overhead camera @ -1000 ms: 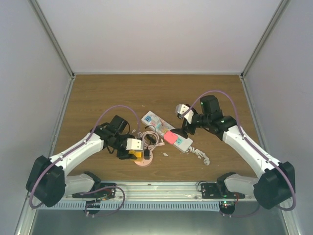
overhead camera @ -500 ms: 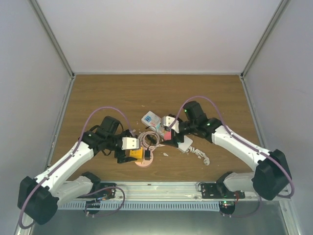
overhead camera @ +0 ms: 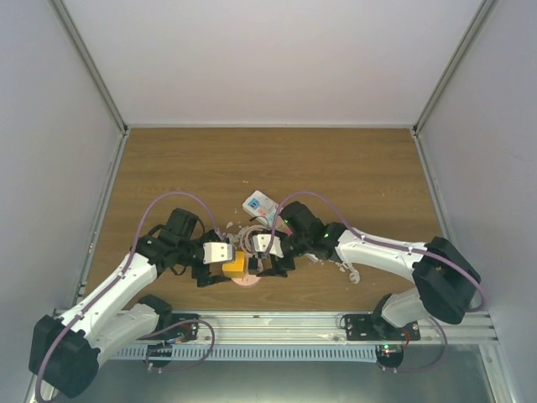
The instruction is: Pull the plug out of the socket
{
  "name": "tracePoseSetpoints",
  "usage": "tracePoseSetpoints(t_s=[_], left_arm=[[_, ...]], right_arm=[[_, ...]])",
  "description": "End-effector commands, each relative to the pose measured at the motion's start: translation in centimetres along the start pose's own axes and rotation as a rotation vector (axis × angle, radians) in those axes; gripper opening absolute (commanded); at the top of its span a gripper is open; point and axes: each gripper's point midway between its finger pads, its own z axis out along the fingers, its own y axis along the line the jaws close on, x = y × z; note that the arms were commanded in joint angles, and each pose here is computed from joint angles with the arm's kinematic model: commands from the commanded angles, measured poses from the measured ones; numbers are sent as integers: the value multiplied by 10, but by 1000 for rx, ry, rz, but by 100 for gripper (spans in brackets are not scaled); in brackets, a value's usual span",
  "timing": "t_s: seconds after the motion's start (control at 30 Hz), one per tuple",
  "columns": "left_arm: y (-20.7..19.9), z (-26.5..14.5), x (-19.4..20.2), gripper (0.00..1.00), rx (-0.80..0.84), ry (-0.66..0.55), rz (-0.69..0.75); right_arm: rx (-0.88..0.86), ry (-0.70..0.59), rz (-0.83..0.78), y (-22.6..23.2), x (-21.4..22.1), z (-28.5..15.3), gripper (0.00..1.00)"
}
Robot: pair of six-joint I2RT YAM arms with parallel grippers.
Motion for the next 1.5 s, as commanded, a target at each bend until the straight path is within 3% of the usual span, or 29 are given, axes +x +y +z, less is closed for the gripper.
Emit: tracePoseSetpoints(t_s=[0.0,0.3,0.9,1.47], left_arm=[[6,3,-4,98,-21,-38,0],[6,9,1,95,-23,-27,2],[3,24,3,90,-10,-2,64],[4,27,3,61,-22,-6,117]], right_arm=[[33,-27,-37,-1,-4,14,79],[58,14,-32,0,7,32,65],[56,89,7,-2,33,46,49],[30,140,17,2,46,51,42]])
